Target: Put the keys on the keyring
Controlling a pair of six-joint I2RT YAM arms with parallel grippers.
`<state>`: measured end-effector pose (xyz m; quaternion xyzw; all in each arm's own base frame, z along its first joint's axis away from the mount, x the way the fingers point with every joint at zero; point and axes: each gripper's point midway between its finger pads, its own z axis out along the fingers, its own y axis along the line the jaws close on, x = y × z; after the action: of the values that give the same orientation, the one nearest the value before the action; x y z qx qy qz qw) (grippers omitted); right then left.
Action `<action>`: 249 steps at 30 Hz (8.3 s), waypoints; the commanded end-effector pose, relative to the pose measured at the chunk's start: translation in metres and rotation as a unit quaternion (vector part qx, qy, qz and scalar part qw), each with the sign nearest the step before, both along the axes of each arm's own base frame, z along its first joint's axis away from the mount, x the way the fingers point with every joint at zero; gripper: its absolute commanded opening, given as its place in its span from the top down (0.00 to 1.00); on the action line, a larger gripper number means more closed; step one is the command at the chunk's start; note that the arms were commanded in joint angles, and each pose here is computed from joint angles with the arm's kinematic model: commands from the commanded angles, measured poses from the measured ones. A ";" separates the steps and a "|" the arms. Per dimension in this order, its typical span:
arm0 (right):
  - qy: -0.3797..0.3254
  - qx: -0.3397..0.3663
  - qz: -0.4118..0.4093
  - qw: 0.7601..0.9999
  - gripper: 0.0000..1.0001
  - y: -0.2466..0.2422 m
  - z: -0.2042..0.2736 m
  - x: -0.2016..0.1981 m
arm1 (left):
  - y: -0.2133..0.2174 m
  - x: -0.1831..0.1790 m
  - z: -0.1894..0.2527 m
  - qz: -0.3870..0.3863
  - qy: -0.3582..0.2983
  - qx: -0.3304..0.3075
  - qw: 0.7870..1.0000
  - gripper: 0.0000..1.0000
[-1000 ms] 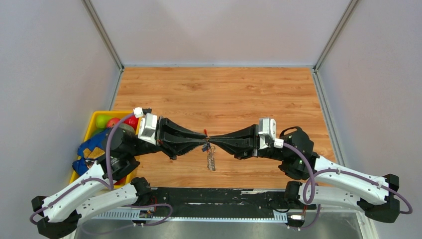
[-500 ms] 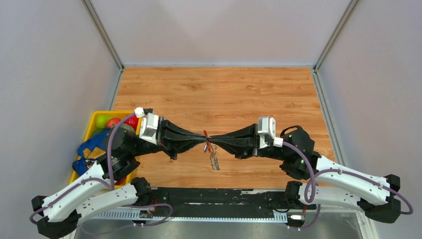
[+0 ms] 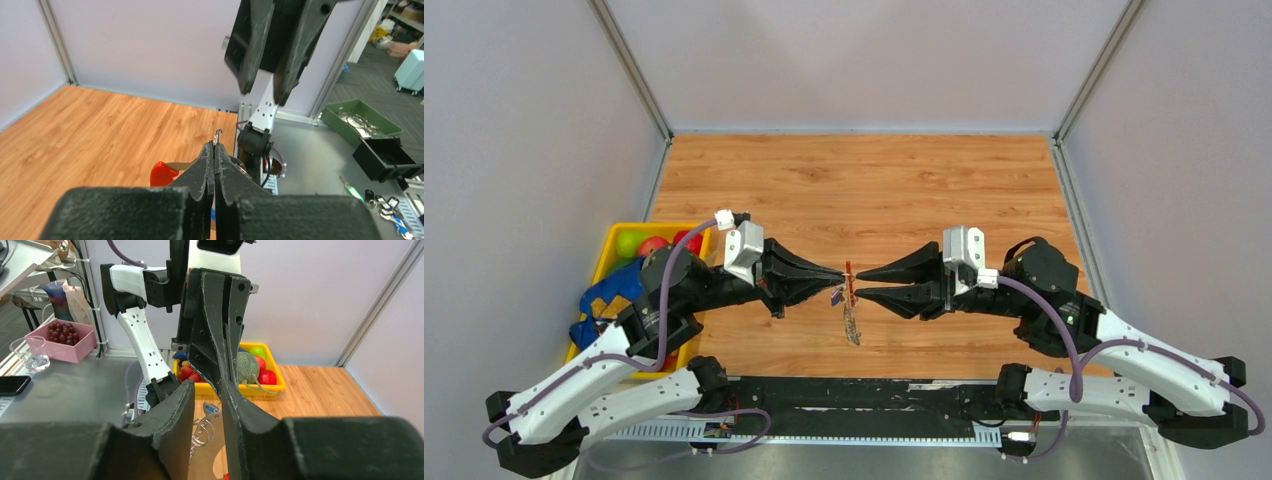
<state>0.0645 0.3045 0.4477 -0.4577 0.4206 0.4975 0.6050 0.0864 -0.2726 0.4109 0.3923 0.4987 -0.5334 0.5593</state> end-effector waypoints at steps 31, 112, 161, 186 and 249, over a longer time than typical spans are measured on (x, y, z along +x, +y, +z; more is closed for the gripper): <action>0.038 -0.199 -0.019 0.979 0.66 0.015 -0.064 0.015 | 0.016 -0.016 -0.037 -0.034 0.014 0.168 0.985 1.00; 0.002 -0.103 0.017 0.995 1.00 0.018 -0.016 0.002 | 0.017 -0.014 -0.022 -0.012 -0.003 0.078 0.997 0.71; -0.014 -0.033 0.048 0.998 1.00 0.028 -0.001 -0.007 | 0.009 -0.015 -0.023 -0.029 -0.010 0.069 0.997 0.99; 0.039 -0.038 -0.057 0.997 1.00 0.023 -0.029 0.029 | 0.044 0.012 -0.048 0.103 0.041 0.080 0.991 0.40; 0.204 -0.129 -0.377 0.894 1.00 0.075 -0.264 0.290 | 0.069 0.040 -0.077 0.213 0.092 0.071 0.970 0.28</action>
<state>0.3512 0.3701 0.1727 -0.2317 0.7645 0.2231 0.5586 0.1243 -0.2064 0.3307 0.2683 0.6563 -0.4050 0.5772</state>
